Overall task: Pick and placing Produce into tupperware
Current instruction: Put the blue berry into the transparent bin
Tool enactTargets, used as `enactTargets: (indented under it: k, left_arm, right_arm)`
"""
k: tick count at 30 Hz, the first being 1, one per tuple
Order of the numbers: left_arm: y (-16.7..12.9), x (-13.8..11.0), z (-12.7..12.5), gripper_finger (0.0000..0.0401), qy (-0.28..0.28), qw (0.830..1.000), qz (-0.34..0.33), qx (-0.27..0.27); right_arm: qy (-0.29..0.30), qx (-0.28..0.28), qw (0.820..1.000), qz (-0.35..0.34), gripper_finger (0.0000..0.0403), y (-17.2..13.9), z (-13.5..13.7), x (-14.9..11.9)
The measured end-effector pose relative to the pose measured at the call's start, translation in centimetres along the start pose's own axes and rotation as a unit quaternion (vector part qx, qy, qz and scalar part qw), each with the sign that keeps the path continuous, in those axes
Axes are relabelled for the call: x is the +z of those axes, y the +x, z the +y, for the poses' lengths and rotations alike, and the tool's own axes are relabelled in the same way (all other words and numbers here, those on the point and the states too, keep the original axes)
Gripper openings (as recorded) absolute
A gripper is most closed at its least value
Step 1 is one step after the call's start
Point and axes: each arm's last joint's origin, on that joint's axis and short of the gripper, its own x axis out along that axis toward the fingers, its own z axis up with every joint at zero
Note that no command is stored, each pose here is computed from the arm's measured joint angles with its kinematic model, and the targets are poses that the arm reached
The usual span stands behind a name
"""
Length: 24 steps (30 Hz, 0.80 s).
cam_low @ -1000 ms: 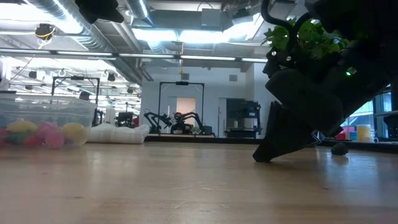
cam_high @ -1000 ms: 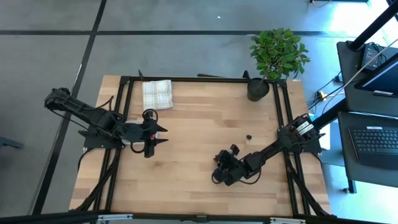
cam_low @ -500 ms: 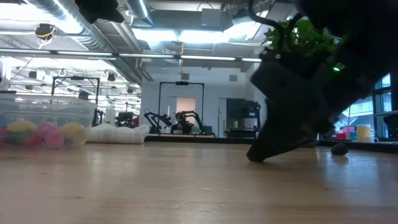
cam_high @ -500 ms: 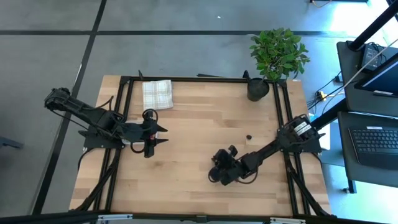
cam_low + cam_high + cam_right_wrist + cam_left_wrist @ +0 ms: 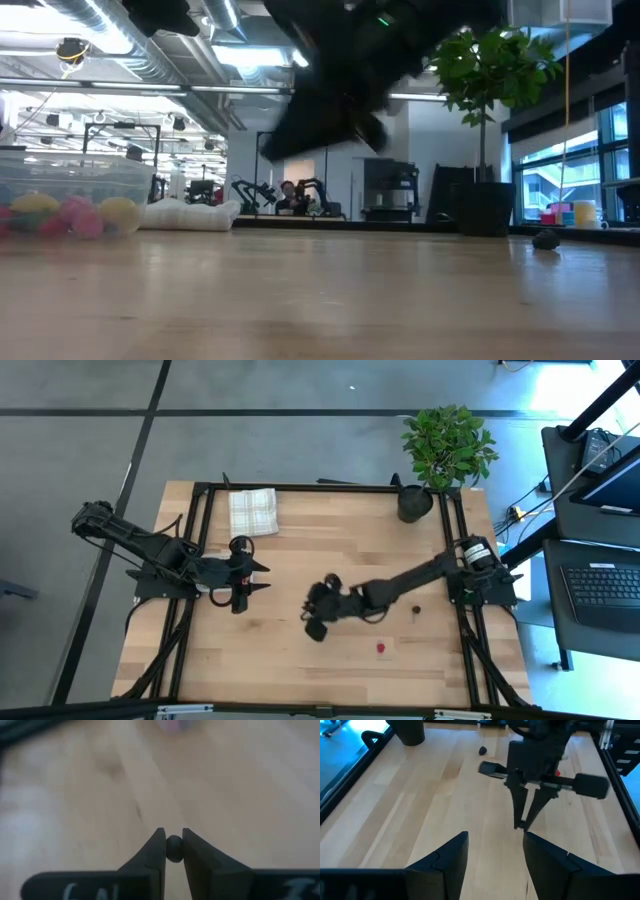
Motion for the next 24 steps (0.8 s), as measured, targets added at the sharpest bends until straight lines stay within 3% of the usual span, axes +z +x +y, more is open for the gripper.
enactTargets:
  k: [7,14,18,24]
  left_arm:
    - [-0.3,0.9,-0.9,0.0182,0.018,0.998,-0.05,-0.031]
    - [-2.5,1.6,-1.0,0.0182,0.059,0.992,-0.096,-0.055]
    - [-4.0,1.4,-0.4,0.0182,0.09,0.989,-0.106,-0.049]
    - [-4.7,0.8,-0.1,0.0182,0.192,0.976,-0.097,-0.035]
  right_arm:
    - [-0.07,0.033,0.995,-0.057,0.0051,-0.1,-0.9,6.4]
    - [-0.103,0.066,0.989,-0.088,0.0051,-0.8,-1.2,10.0]
    - [-0.098,0.098,0.985,-0.105,0.0051,-1.6,-0.7,11.8]
    - [-0.036,0.174,0.978,-0.107,0.0051,-2.7,-0.3,14.1]
